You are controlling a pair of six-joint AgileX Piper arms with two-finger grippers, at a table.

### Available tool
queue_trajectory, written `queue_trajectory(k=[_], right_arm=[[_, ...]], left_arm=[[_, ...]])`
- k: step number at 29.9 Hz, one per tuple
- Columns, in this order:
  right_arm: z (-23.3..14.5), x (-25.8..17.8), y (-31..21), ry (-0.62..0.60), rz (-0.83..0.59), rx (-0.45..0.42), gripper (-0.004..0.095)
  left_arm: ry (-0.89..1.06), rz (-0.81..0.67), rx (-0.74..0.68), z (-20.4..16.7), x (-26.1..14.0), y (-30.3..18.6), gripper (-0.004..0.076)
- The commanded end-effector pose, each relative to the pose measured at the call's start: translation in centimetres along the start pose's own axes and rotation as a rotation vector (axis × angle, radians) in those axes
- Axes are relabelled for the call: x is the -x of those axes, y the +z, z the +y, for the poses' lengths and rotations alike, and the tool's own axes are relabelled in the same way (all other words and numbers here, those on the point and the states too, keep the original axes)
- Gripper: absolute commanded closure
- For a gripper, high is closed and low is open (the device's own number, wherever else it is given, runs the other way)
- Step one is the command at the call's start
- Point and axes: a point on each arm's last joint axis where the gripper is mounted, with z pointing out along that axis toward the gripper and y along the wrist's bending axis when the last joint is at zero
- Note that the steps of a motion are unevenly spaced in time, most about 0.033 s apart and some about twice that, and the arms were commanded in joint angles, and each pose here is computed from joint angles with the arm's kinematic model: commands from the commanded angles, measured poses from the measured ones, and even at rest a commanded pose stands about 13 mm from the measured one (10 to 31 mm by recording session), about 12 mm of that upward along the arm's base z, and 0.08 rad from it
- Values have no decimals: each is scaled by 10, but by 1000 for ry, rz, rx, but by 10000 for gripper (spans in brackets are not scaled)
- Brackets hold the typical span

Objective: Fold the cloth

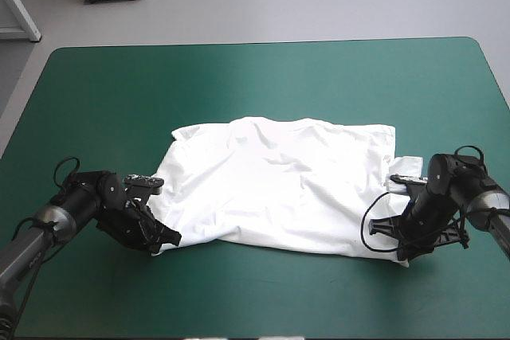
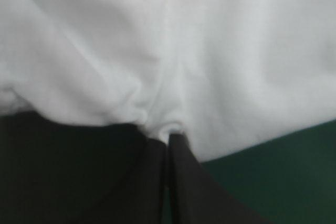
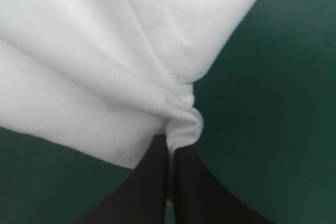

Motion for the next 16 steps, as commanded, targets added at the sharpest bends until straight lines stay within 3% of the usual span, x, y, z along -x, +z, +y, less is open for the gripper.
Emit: queue_trajectory(k=[1,5,12,16], right_arm=[[0,-2,-11,-12,-41,4,923],[0,-2,-11,-16,-41,4,807],[2,-1,-20,-17,-46,12,342],[8,4,-53,-36,-184,23,346]], left_arm=[[1,1,-11,-2,-3,-5,732],[9,-10,-12,-3,1,-10,662],[50,-25,-24,-9,16,-41,353],[83,-81,-7,-13,30,-72,295]])
